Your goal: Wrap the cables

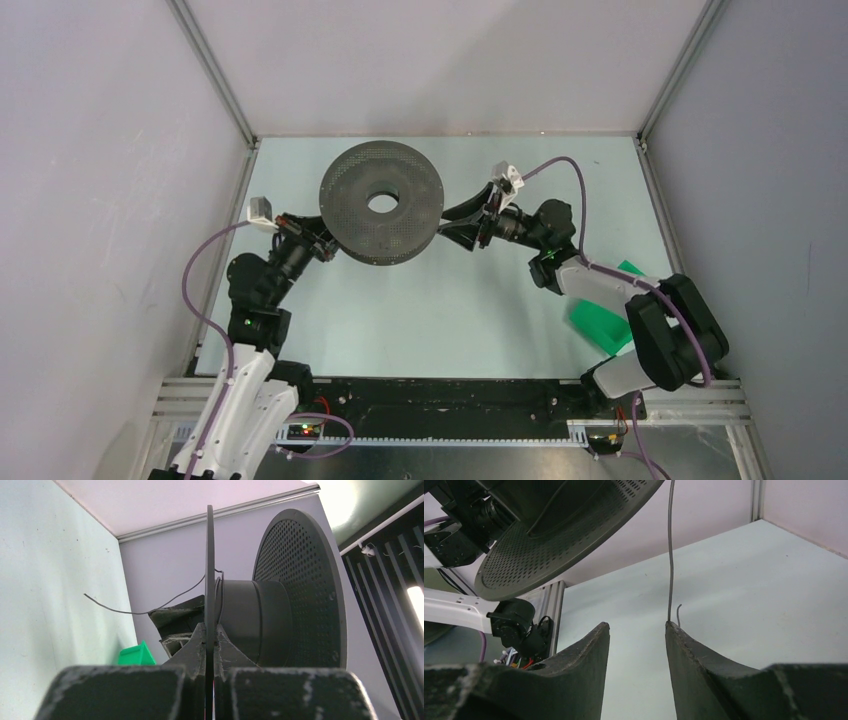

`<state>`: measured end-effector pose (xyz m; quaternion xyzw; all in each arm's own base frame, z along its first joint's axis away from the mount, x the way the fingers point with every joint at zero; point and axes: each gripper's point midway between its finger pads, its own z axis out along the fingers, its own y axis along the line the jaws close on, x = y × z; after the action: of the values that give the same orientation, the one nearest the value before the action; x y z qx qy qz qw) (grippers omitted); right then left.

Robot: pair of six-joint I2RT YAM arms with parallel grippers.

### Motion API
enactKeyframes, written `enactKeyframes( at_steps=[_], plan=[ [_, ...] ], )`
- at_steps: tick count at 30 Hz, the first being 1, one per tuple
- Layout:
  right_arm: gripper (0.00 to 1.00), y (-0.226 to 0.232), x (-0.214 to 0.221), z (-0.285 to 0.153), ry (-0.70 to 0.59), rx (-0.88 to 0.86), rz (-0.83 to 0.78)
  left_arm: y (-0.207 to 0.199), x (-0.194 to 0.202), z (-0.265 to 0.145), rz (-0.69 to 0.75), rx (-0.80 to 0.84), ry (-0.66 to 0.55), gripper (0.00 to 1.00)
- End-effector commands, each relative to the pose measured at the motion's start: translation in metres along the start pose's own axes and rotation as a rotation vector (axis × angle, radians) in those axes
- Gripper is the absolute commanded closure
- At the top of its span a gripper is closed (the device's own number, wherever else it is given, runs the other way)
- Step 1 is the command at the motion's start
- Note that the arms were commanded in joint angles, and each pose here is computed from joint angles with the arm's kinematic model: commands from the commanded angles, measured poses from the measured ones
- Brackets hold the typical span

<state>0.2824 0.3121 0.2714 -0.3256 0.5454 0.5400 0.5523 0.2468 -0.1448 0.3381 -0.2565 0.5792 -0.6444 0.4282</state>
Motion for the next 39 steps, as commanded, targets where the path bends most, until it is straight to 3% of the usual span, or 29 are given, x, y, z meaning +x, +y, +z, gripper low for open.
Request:
enactKeyframes(
  at_steps=[1,17,31,39],
  plan=[
    [0.51,0.001,-0.028,0.016,-0.076,-0.021,-0.095,-0.05,0.001,-0.004,0.064,0.146,0.002,1.0],
    [0.5,-0.02,-0.034,-0.007,-0.012,0.121,-0.009,-0.049,-0.003,-0.004,0.072,0.145,-0.018,1.0],
    [0.5,-0.009,-0.026,0.01,0.018,0.018,-0.004,-0.05,-0.004,-0.005,0.069,0.146,-0.028,1.0],
    [0.5,-0.02,-0.026,0.02,-0.011,0.052,-0.03,-0.054,-0.004,-0.006,0.071,0.152,-0.029,1.0]
  ],
)
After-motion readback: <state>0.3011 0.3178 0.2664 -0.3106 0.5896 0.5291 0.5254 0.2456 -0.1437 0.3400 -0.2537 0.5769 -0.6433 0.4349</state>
